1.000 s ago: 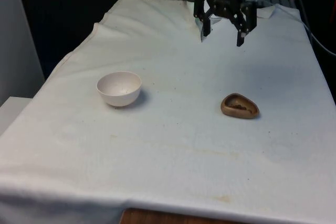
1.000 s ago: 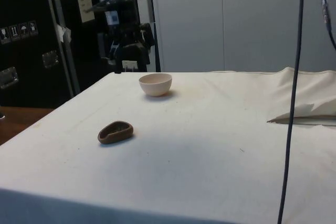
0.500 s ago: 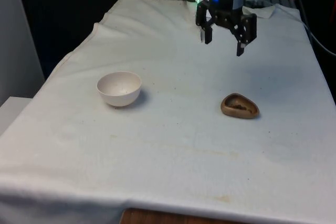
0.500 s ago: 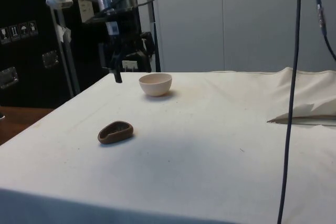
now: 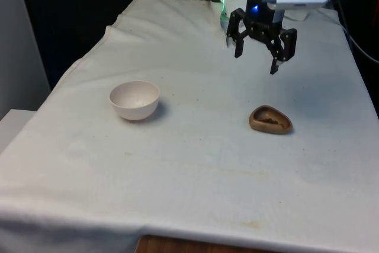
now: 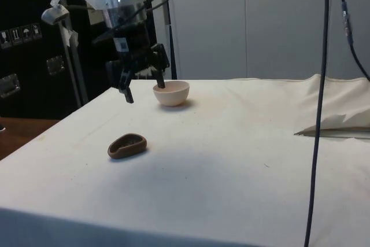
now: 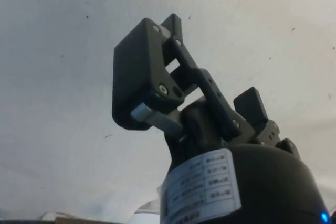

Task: Pour the coffee beans from the cup into the bowl.

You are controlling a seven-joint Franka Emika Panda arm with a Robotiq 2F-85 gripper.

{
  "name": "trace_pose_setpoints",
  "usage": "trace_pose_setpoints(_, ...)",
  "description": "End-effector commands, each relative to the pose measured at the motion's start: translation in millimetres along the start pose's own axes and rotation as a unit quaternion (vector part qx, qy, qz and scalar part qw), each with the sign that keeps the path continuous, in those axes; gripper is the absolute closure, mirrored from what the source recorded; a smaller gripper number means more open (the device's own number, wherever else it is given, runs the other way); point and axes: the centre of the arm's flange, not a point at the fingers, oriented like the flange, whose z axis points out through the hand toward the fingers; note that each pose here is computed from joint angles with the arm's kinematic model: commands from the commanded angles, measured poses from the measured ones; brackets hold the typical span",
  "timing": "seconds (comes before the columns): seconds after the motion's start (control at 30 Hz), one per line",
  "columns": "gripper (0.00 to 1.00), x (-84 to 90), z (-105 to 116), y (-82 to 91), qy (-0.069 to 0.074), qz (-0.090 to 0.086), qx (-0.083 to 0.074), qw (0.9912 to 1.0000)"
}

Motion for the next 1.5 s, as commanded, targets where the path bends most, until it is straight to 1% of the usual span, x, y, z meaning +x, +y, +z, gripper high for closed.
trace_pose_setpoints(0.0, 0.0, -0.5, 3.2, -2.2, 0.008, -0.001, 0.0, 0.99996)
trace_pose_setpoints(0.1, 0.0, -0.6, 12.1, -4.4, 0.015, -0.005, -0.005, 0.99986)
trace_pose_setpoints(0.13, 0.0, -0.2, 10.2, -3.4, 0.009, -0.006, -0.006, 0.99992)
trace_pose_setpoints(0.17, 0.0, -0.3, 14.7, -4.8, 0.016, -0.006, -0.007, 0.99983)
trace_pose_setpoints(0.33, 0.0, -0.4, 28.6, -9.0, 0.024, -0.013, -0.014, 0.99954)
trace_pose_setpoints(0.37, 0.0, -0.7, 31.8, -9.9, 0.024, -0.014, -0.015, 0.99948)
trace_pose_setpoints(0.4, 0.0, 0.2, 30.2, -8.5, 0.02, -0.015, -0.016, 0.99956)
trace_pose_setpoints(0.43, 0.0, -0.7, 33.9, -11.0, 0.026, -0.015, -0.016, 0.99941)
trace_pose_setpoints(0.57, 0.0, -1.3, 44.0, -14.7, 0.032, -0.018, -0.021, 0.99911)
trace_pose_setpoints(0.63, 0.0, -1.2, 50.2, -17.2, 0.038, -0.02, -0.024, 0.99878)
trace_pose_setpoints(0.67, 0.0, -1.8, 48.9, -15.3, 0.031, -0.02, -0.025, 0.99898)
trace_pose_setpoints(0.7, 0.0, -1.6, 52.3, -18.0, 0.039, -0.021, -0.025, 0.9987)
trace_pose_setpoints(0.8, 0.0, -0.7, 58.3, -19.1, 0.046, -0.021, -0.027, 0.99835)
trace_pose_setpoints(0.87, 0.0, 0.1, 63.2, -20.1, 0.053, -0.022, -0.029, 0.99791)
trace_pose_setpoints(0.97, 0.0, 0.7, 67.8, -20.8, 0.06, -0.022, -0.032, 0.99742)
trace_pose_setpoints(1.0, 0.0, 1.0, 69.9, -20.7, 0.062, -0.022, -0.034, 0.99727)
trace_pose_setpoints(1.03, 0.0, -0.4, 68.9, -20.2, 0.056, -0.023, -0.035, 0.99757)
trace_pose_setpoints(1.07, 0.0, 1.0, 71.4, -21.0, 0.064, -0.022, -0.034, 0.99711)
trace_pose_setpoints(1.17, 0.0, 1.8, 76.1, -21.0, 0.071, -0.022, -0.039, 0.9965)
trace_pose_setpoints(1.2, 0.0, 2.1, 79.1, -21.0, 0.074, -0.022, -0.043, 0.99607)
trace_pose_setpoints(1.33, 0.0, 2.7, 85.0, -22.2, 0.081, -0.023, -0.05, 0.99517)
trace_pose_setpoints(1.37, 0.0, 0.8, 84.3, -21.4, 0.076, -0.024, -0.051, 0.99553)
trace_pose_setpoints(1.4, 0.0, 3.3, 86.1, -22.0, 0.083, -0.023, -0.053, 0.99487)
trace_pose_setpoints(1.43, 0.0, 3.3, 88.5, -23.0, 0.087, -0.024, -0.056, 0.99439)
trace_pose_setpoints(1.47, 0.0, 3.7, 90.8, -22.7, 0.088, -0.023, -0.058, 0.99415)
